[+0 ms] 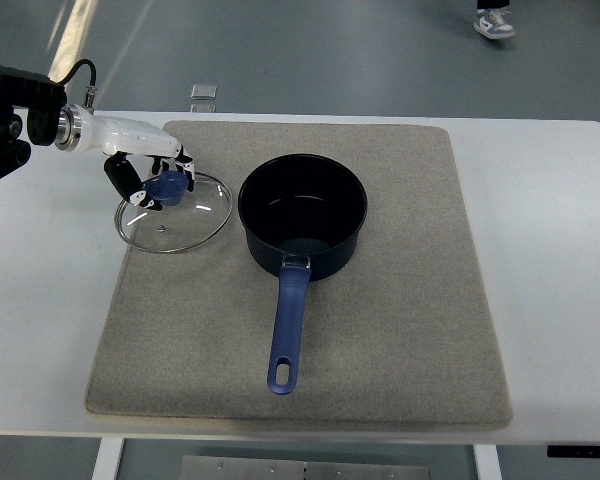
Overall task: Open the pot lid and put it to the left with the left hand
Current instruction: 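Settle the lid flat on the mat and open the left hand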
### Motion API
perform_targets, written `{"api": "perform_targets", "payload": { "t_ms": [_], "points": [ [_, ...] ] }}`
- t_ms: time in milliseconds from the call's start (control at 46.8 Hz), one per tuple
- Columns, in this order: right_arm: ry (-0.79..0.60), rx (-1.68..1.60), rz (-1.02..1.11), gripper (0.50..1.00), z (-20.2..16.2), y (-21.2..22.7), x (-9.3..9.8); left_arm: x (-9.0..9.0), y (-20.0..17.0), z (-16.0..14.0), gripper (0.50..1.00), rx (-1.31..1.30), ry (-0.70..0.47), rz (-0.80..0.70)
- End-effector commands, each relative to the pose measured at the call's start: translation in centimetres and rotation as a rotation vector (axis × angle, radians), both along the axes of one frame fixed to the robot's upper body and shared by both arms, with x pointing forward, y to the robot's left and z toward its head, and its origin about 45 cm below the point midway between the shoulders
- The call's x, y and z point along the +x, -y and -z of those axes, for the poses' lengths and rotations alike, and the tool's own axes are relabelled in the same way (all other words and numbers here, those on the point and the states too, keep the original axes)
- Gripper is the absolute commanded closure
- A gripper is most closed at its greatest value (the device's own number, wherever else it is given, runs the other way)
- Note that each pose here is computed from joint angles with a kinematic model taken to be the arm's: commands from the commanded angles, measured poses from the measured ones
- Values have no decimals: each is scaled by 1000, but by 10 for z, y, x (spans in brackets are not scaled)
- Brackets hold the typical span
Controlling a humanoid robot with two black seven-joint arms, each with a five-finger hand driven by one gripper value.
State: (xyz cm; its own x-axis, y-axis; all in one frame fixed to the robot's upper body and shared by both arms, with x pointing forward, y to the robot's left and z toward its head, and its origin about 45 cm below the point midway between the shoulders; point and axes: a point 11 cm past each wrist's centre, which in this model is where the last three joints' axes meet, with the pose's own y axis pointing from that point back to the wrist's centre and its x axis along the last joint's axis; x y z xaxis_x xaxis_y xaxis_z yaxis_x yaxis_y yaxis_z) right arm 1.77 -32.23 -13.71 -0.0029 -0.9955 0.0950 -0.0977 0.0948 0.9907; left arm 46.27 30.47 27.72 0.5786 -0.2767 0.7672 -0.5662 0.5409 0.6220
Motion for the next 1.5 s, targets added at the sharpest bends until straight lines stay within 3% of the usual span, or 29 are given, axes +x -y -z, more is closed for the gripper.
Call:
{"api": "perform_targets", "payload": {
  "t_ms": [0,941,1069,1112,1176,1240,1475],
  "points": [
    [0,0,0,585,0,0,0,-1,0,2,969,-1,-2,-1],
    [0,0,0,585,0,0,0,-3,12,7,952,-9,-16,29],
    [0,0,0,585,0,0,0,-3,12,5,902,-19,-15,24],
    [0,0,0,585,0,0,0,-3,12,5,857,-22,-15,23],
    [0,0,0,585,0,0,0,-3,12,4,840,-23,-14,23],
    [0,0,0,585,0,0,0,-2,13,3,787,-29,-11,22],
    [0,0,-1,585,0,0,0,-3,13,2,731,-33,-12,24]
  ]
}}
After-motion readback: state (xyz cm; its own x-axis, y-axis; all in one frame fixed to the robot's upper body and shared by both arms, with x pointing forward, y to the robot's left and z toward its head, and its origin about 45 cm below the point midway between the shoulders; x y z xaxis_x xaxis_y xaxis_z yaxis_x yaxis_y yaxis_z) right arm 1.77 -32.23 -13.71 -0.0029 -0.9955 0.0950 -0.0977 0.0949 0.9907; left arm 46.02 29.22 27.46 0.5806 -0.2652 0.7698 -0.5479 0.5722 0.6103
